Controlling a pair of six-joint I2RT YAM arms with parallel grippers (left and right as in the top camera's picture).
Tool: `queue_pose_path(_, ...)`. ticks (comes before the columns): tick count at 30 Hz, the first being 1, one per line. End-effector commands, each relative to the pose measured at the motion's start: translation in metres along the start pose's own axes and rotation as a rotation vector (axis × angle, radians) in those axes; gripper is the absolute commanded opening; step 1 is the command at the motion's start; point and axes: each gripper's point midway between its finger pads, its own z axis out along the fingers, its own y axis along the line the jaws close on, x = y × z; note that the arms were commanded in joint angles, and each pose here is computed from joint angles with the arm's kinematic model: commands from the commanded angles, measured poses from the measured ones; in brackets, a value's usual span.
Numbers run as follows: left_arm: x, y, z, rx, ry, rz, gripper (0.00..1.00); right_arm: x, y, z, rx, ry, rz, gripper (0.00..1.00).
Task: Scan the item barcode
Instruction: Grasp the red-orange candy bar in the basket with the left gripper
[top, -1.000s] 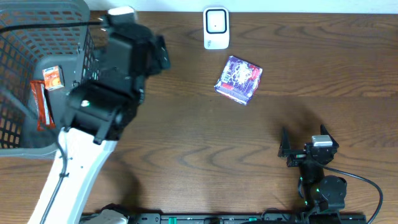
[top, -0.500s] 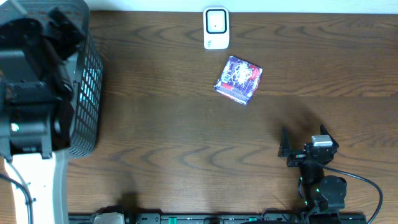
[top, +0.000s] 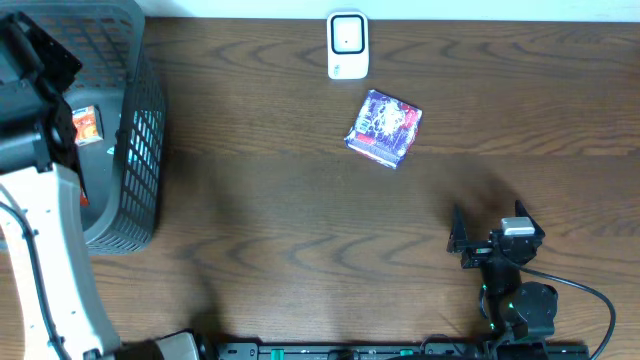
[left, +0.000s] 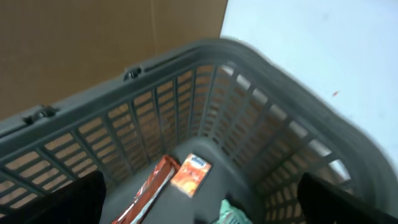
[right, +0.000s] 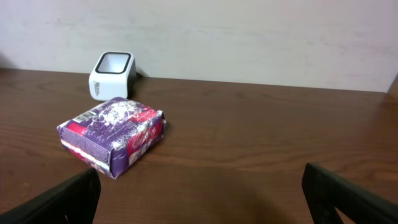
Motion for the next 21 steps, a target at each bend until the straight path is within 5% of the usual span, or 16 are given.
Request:
queue_pose_path(1, 0.013, 0.011, 0.024, -0.052, 0.059, 0.022, 0.99, 0.001, -0.003, 0.000, 0.013, 0.003, -0.007, 0.99)
queue_pose_path(6, 0.040, 0.039, 0.053, -0.147, 0.168, 0.037, 0.97, 0.001, -0.003, 0.000, 0.013, 0.003, -0.007, 0.99)
queue_pose_path(10, 0.068, 0.063, 0.072, -0.225, 0.283, 0.057, 0.83, 0.001, -0.003, 0.000, 0.013, 0.003, -0.007, 0.99)
queue_pose_path(21, 0.157, 0.098, 0.120, -0.314, 0.542, 0.221, 0.83, 0.001, -0.003, 0.000, 0.013, 0.004, -0.007, 0.99)
